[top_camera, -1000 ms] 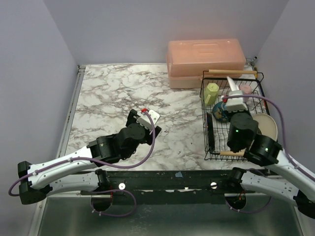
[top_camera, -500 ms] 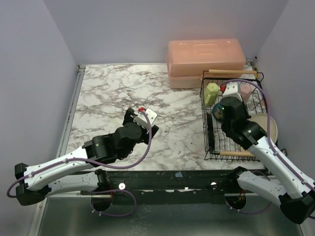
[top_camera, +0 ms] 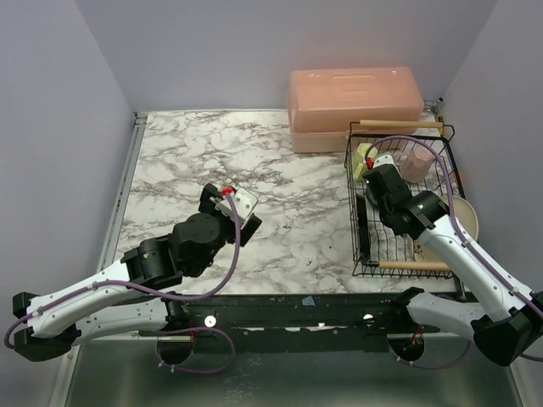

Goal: Load the mixed dishes into the dish rack

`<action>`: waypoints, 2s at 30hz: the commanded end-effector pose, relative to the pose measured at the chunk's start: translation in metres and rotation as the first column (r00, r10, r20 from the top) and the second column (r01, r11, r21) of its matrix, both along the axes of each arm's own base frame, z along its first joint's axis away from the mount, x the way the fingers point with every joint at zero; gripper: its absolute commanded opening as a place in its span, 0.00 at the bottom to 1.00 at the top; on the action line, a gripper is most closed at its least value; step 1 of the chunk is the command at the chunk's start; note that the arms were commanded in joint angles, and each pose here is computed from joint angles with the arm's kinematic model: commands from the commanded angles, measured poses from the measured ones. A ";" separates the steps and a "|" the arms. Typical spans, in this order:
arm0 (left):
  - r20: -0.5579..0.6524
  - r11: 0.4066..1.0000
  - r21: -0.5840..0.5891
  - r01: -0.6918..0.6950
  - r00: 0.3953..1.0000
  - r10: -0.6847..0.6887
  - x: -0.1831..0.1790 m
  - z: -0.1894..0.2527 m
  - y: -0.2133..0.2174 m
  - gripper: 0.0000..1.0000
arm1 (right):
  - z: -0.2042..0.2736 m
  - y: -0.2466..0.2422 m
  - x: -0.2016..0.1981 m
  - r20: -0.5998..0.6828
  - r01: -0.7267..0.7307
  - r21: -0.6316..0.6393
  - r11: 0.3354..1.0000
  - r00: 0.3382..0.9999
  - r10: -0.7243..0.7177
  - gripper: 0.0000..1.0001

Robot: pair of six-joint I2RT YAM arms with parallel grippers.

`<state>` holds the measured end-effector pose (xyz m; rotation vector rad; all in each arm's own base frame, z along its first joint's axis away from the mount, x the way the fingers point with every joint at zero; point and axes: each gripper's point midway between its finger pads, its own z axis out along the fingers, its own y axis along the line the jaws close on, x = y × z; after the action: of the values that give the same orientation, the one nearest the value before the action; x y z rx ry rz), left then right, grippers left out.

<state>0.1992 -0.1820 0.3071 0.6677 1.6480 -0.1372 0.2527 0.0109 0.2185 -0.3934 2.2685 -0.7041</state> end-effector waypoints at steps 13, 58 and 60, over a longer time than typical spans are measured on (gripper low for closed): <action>0.022 0.999 0.039 0.015 1.000 -0.016 0.001 -0.026 0.002 0.81 | -0.042 0.013 -0.028 -0.248 0.004 0.071 0.997 0.969 0.014 0.00; -0.020 0.995 0.102 0.008 1.000 -0.006 0.009 -0.051 -0.004 0.81 | -0.054 0.010 -0.032 -0.212 0.008 0.088 0.996 0.977 0.011 0.58; -0.021 0.995 0.105 0.006 1.000 -0.004 0.010 -0.052 -0.004 0.81 | -0.052 0.009 -0.032 -0.201 0.007 0.091 0.996 0.979 0.011 0.63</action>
<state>0.2073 -0.1831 0.2574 0.7454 1.6874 -0.0566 0.2190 0.0211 0.1637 -0.4524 2.5144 -0.5881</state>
